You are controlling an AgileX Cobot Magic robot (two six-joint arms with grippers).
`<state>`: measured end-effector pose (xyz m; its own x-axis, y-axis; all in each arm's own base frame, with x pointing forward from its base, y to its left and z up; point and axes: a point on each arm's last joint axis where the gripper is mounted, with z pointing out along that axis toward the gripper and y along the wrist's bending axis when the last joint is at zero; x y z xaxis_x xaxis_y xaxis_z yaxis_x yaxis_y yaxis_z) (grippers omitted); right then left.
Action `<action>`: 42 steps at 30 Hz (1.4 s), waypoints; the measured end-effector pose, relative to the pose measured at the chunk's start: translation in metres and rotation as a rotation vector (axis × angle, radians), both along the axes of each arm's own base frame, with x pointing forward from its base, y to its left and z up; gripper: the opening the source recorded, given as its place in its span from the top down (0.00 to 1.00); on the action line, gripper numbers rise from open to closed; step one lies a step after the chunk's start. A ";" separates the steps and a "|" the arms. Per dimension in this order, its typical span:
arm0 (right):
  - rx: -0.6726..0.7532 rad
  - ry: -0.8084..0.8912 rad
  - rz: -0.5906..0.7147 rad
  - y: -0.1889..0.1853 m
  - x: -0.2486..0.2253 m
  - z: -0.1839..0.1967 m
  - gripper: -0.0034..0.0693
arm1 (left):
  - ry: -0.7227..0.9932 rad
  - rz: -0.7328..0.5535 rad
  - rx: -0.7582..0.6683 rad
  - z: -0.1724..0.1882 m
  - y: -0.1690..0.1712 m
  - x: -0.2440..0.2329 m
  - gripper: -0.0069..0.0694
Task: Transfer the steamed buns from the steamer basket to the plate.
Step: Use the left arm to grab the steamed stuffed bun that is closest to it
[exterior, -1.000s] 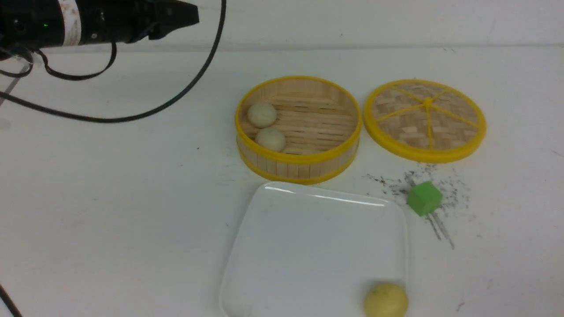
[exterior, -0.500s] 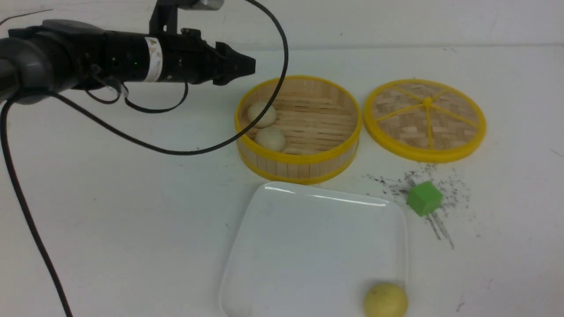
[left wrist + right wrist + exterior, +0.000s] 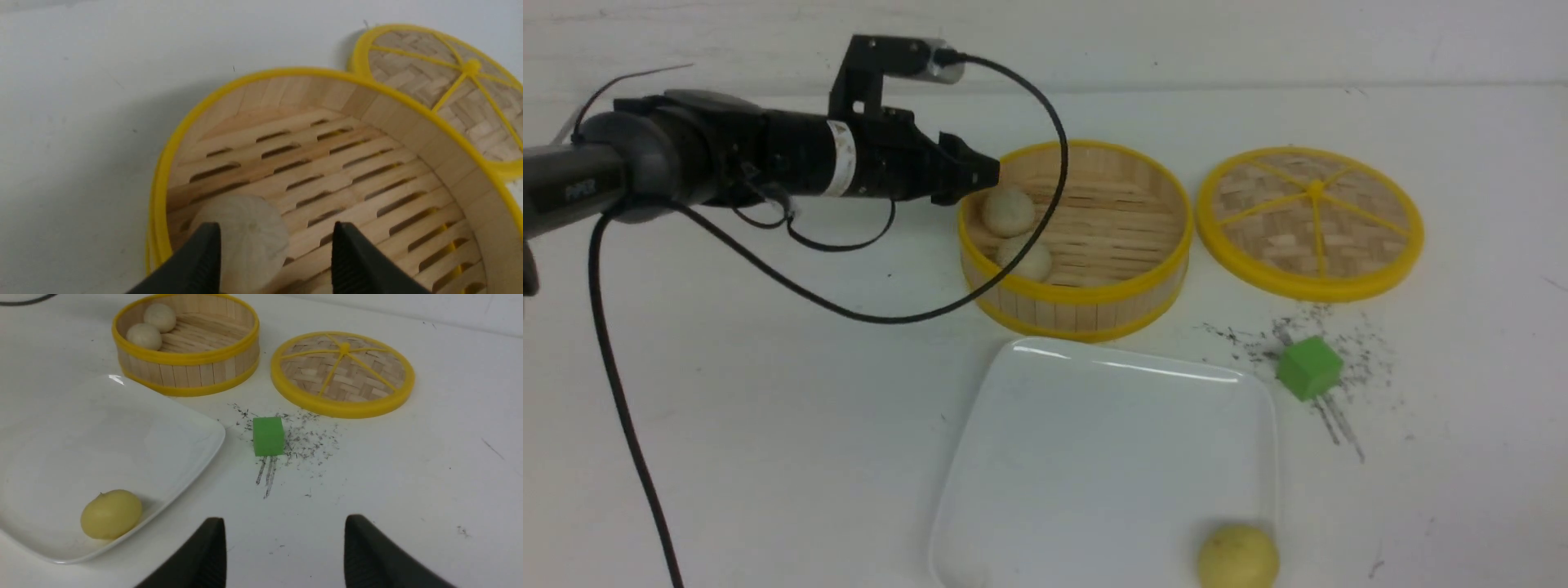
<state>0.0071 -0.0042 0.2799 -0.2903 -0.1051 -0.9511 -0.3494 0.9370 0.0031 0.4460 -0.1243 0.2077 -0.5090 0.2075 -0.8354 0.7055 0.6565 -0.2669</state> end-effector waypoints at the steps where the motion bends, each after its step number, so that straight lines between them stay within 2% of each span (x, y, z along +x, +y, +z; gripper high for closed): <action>1: 0.000 0.000 0.000 0.000 0.000 0.000 0.40 | -0.009 -0.018 0.012 -0.003 -0.001 0.000 0.40; 12: 0.000 0.000 0.002 0.000 0.000 0.000 0.40 | -0.094 -0.041 0.109 -0.018 -0.002 0.005 0.43; 14: 0.002 0.001 0.004 0.000 0.000 0.000 0.40 | -0.115 -0.053 0.131 -0.019 -0.008 0.005 0.43; 19: 0.017 0.008 0.014 0.002 -0.001 0.000 0.40 | -0.224 -0.099 0.240 -0.022 -0.047 -0.002 0.43; 23: 0.021 0.010 0.016 0.002 -0.001 0.000 0.40 | -0.276 -0.024 0.320 -0.022 -0.063 -0.002 0.44; 30: 0.021 0.010 0.017 0.002 -0.001 0.000 0.40 | -0.282 0.073 0.350 -0.022 -0.059 0.003 0.44; 42: 0.021 0.010 0.017 0.002 -0.001 0.000 0.40 | -0.245 0.088 0.353 -0.035 -0.059 0.005 0.53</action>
<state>0.0063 -0.0022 0.2798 -0.2984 -0.0896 -0.9502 -0.3650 0.9306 0.0269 0.4510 -0.1834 0.1725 -0.3327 0.4665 -0.8195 0.6574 0.7378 0.1531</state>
